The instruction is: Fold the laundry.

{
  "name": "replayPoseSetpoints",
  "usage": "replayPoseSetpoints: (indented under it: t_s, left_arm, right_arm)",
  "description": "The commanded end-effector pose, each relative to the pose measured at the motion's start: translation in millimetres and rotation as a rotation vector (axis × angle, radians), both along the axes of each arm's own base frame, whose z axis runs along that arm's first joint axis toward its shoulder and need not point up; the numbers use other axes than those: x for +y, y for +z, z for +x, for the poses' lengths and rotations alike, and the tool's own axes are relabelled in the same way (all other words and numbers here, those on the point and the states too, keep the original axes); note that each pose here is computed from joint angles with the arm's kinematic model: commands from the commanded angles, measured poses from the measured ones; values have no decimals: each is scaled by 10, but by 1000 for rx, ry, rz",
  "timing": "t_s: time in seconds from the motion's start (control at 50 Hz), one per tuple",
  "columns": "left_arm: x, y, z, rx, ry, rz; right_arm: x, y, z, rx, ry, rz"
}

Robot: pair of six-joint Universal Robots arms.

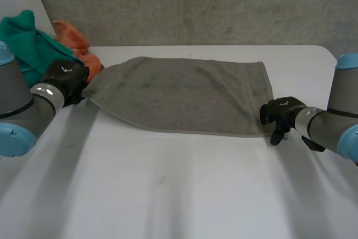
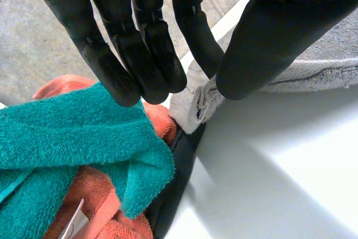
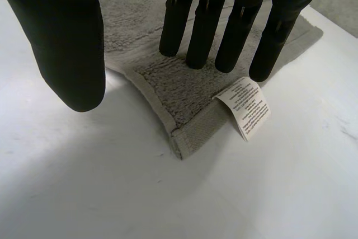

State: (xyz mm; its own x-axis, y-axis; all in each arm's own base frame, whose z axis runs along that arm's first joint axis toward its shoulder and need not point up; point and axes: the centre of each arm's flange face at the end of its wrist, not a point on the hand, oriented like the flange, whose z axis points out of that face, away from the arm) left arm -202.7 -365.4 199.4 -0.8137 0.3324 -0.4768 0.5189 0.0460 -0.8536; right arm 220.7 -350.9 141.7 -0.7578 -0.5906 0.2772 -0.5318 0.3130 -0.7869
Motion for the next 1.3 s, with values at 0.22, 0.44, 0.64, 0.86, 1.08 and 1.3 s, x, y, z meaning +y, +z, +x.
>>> replayPoseSetpoints:
  t_s: [0.22,0.44,0.64,0.86,1.08,1.3]
  left_arm:
    - [3,-19,-40,-1,-9,2]
    - [156,49,0,-6,-7,75]
    - [645,-28,145,-153,-42,330]
    - [1210,-72,138,-428,-184,578]
    - [498,-34,-164,-294,-83,342]
    - [-306,4,-673,-166,-22,18]
  right_arm:
    - [-220,-182,32,-7,-31,-153]
    - [-344,-8,-71,-37,-59,-195]
    - [156,475,-389,216,115,54]
    - [540,691,-642,452,243,245]
    - [72,393,-375,345,121,-11]
    - [-610,331,-157,205,-22,-403]
